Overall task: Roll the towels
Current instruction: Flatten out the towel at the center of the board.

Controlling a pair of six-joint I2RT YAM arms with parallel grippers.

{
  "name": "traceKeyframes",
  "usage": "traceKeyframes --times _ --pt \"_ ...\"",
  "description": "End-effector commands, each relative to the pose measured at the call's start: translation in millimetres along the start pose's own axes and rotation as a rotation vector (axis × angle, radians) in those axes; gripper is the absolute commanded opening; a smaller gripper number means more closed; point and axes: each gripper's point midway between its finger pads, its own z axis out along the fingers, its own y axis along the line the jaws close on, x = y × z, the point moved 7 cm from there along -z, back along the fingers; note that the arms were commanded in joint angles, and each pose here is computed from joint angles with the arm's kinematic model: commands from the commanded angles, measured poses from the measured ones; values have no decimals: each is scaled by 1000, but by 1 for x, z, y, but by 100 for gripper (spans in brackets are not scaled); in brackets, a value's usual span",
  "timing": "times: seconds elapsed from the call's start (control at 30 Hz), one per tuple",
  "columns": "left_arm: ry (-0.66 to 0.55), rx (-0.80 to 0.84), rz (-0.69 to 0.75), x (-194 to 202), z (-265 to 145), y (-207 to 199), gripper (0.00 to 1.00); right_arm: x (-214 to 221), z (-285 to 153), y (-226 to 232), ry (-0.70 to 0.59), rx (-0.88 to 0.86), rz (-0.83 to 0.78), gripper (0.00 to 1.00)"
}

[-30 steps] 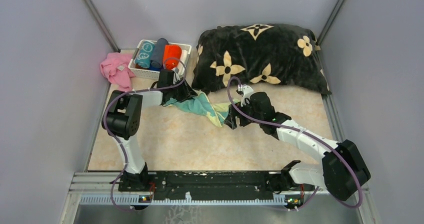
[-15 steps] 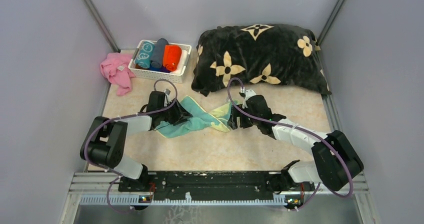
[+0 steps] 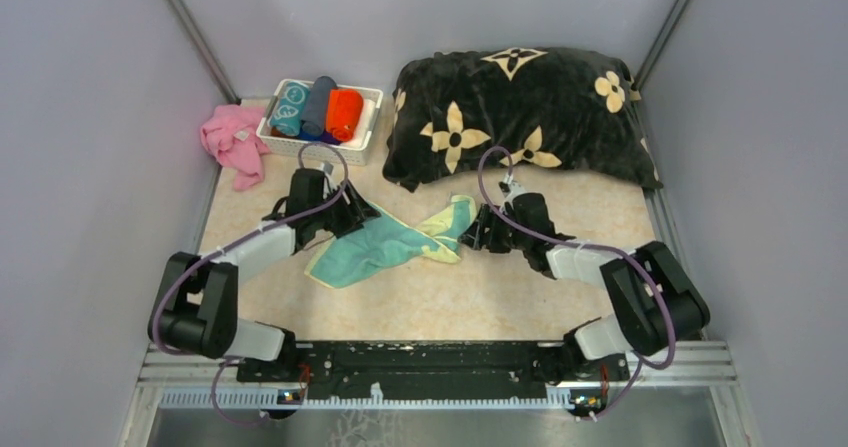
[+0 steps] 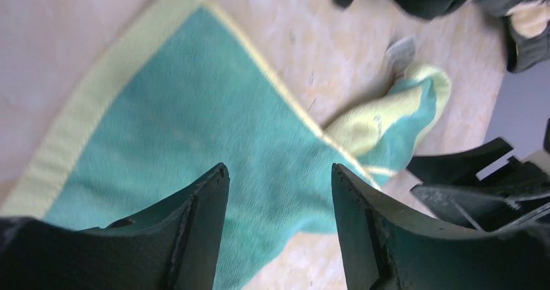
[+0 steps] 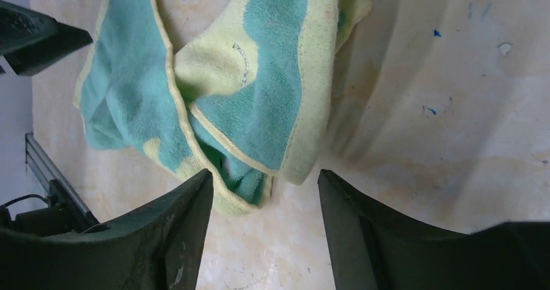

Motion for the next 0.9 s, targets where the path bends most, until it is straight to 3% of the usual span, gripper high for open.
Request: traceKeyframes --times 0.0,0.13,0.33,0.6,0.87 --pt "-26 -73 90 -25 10 -3 65 -21 14 14 -70 -127 24 57" --pt "4 -89 106 -32 30 0 62 -19 21 10 -58 -136 50 45" --pt "53 -178 56 -21 46 26 60 -42 -3 12 -108 -127 44 2" --pt "-16 -282 -88 -1 17 68 57 -96 -78 1 -242 71 9 0" --pt "-27 -205 -118 26 -10 68 56 -124 -112 25 -269 104 7 0"
